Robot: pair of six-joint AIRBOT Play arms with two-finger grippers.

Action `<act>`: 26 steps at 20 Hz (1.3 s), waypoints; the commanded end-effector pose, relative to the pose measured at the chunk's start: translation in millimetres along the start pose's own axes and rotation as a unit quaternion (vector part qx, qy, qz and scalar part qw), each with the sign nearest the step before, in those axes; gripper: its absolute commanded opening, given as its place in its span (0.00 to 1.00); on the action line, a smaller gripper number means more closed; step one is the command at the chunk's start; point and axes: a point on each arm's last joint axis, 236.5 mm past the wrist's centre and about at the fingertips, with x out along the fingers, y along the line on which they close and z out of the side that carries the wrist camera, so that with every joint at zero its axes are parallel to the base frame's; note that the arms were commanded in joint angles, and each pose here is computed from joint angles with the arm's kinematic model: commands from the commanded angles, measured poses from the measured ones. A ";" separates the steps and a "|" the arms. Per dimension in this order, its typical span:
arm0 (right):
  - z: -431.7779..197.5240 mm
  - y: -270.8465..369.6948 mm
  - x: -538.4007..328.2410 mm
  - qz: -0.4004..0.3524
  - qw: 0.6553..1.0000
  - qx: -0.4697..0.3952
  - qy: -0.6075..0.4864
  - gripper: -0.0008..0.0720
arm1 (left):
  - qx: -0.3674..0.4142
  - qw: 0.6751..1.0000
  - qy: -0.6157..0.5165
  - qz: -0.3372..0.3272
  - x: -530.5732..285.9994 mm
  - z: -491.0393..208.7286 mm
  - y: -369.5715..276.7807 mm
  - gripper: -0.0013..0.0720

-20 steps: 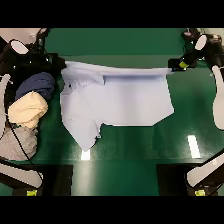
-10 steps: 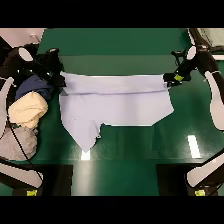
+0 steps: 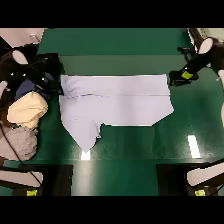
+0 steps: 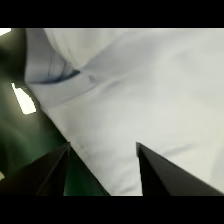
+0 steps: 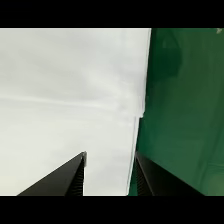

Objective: Fold the shirts.

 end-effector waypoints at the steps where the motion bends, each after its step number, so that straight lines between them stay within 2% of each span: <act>1: -6.7 26.7 -37.0 0.090 0.996 -0.004 -0.023 0.51 | -0.046 0.999 -0.009 -0.025 -3.6 -44.5 -17.5 0.70; 4: -8.1 27.5 -50.9 0.092 0.995 -0.007 -0.038 0.51 | -0.111 0.993 -0.020 -0.019 17.2 -107.5 -23.0 0.70; 11: -8.7 32.7 -56.0 0.100 0.994 -0.010 -0.042 0.51 | -0.185 0.978 -0.004 -0.098 56.5 -190.0 -64.8 0.70; 18: -12.5 32.9 -55.7 0.100 0.994 -0.011 -0.034 0.51 | -0.228 0.965 -0.015 -0.127 73.6 -193.8 -72.3 0.70; 20: -12.7 32.8 -55.8 0.101 0.994 -0.011 -0.034 0.51 | -0.230 0.962 -0.024 -0.142 75.3 -190.7 -77.6 0.70; 25: -22.7 33.4 -55.3 0.102 0.995 -0.014 -0.013 0.51 | -0.218 0.965 -0.053 -0.132 82.3 -176.9 -87.8 0.69; 26: -25.4 33.2 -55.4 0.103 0.995 -0.014 -0.007 0.51 | -0.212 0.967 -0.056 -0.130 83.3 -175.6 -90.1 0.63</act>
